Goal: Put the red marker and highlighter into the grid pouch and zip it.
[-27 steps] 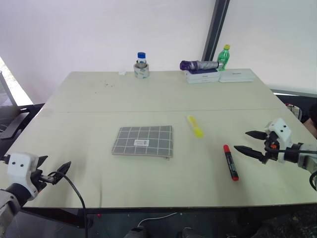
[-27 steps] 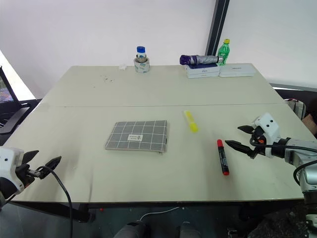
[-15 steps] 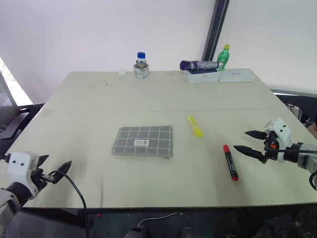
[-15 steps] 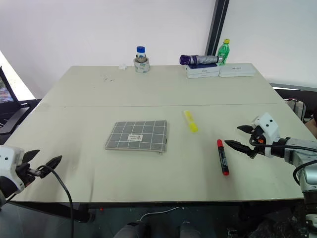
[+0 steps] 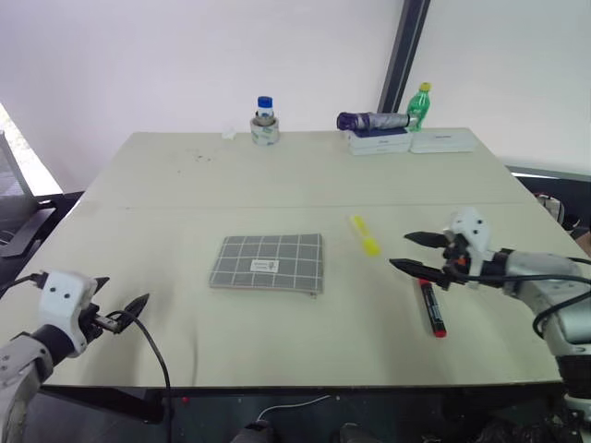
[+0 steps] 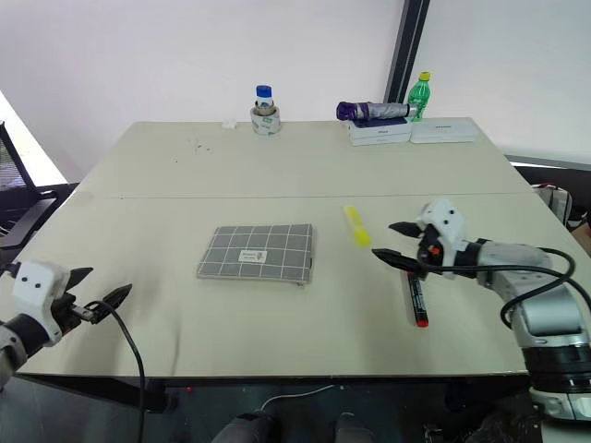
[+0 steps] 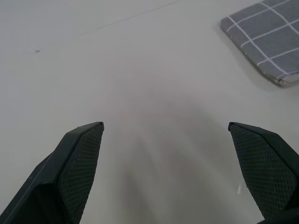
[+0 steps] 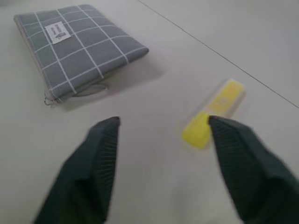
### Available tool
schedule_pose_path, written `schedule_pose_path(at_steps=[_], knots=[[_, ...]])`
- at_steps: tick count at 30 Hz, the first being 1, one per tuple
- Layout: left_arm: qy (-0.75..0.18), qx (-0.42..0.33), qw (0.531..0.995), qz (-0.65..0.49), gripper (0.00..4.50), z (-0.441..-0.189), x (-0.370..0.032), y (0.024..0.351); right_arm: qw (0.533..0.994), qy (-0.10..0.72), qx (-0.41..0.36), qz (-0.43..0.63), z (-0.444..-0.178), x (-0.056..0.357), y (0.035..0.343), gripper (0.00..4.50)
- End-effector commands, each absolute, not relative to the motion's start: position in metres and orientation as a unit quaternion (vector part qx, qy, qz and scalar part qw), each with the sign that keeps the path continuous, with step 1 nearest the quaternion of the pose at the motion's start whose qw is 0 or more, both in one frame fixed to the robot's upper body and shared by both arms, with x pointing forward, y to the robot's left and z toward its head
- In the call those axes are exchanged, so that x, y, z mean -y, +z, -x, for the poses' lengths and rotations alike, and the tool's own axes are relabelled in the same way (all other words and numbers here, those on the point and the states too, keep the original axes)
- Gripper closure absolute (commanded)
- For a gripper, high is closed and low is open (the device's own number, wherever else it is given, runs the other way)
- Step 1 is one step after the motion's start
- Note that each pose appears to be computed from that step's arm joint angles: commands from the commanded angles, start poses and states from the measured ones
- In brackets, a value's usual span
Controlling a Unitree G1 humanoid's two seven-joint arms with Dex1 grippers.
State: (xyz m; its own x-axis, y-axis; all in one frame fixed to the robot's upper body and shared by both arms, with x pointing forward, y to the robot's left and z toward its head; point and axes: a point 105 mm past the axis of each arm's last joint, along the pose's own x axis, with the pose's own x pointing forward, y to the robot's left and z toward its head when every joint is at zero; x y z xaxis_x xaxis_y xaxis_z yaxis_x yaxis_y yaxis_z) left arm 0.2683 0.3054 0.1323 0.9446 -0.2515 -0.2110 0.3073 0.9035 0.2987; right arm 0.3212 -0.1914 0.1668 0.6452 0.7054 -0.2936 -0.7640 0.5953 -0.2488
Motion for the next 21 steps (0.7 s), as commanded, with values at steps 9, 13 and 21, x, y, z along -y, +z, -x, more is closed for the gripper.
schedule_pose_path(at_steps=[9,13,21], knots=[[-0.220,-0.062,0.919,-0.322,0.00,-0.319,-0.290,0.131,0.901,0.360,-0.077,0.228,-0.345,0.152,0.151,4.46],[-0.264,-0.029,0.880,-0.393,0.00,-0.340,-0.272,0.134,0.903,0.359,-0.091,0.219,-0.348,0.144,0.141,4.46],[-0.336,-0.020,0.817,-0.468,0.00,-0.352,-0.256,0.124,0.901,0.362,-0.103,0.216,-0.348,0.127,0.132,4.46]])
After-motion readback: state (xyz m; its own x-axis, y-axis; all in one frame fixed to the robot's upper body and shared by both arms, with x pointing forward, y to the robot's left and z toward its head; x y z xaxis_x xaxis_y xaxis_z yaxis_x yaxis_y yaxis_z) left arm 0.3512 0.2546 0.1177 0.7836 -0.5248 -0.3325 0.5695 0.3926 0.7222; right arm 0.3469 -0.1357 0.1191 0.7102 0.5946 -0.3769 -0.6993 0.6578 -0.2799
